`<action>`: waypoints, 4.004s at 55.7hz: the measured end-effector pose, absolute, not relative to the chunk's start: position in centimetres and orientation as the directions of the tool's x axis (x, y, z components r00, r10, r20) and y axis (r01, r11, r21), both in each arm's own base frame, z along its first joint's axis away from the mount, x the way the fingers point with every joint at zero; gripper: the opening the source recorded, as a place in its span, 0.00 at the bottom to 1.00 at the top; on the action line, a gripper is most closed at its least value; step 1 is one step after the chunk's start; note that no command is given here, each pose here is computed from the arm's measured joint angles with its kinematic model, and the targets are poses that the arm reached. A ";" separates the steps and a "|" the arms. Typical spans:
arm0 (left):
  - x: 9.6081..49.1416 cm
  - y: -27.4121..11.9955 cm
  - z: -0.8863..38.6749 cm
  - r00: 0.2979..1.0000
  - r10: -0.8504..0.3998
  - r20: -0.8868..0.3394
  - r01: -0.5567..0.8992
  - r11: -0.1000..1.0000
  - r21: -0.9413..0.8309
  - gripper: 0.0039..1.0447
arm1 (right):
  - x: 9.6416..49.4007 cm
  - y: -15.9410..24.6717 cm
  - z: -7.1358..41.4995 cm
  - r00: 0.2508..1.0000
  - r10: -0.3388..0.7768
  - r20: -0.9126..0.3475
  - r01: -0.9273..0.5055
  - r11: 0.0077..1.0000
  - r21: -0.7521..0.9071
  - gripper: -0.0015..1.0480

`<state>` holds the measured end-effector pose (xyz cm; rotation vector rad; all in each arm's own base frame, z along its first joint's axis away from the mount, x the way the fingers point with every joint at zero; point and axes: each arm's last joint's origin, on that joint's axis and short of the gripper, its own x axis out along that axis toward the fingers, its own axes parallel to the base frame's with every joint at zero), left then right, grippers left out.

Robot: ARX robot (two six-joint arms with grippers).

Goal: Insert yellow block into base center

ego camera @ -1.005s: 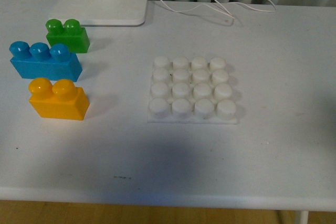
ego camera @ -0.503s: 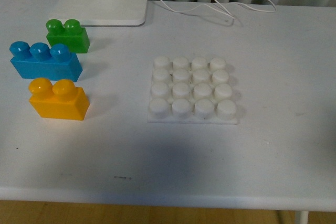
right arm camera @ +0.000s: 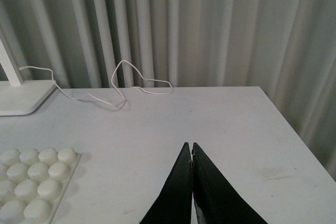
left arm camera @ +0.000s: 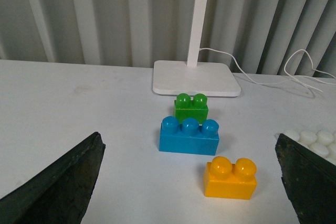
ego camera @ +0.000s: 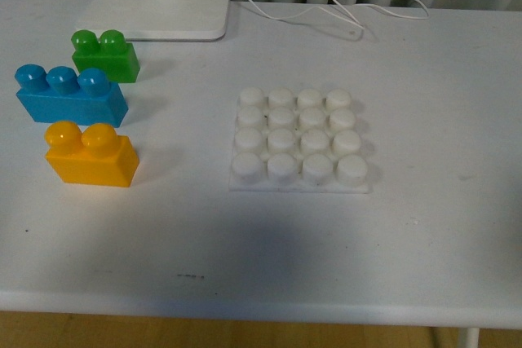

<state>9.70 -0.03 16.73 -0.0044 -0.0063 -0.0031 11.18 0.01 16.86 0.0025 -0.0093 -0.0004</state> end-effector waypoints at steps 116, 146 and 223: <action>24.8 -5.9 15.0 0.749 -0.094 -0.656 0.045 0.995 -0.092 0.94 | 9.8 0.0 16.5 1.000 0.003 0.003 -0.003 1.000 0.001 0.91; 25.5 -6.7 12.4 0.702 -0.077 -0.708 0.059 0.997 -0.050 0.94 | 9.8 0.0 16.5 1.000 0.003 0.004 -0.003 1.000 0.001 0.91; 25.1 -7.6 13.5 0.688 -0.162 -0.708 0.124 0.987 -0.106 0.63 | 9.8 0.0 16.5 1.000 0.003 0.003 -0.003 1.000 0.001 0.91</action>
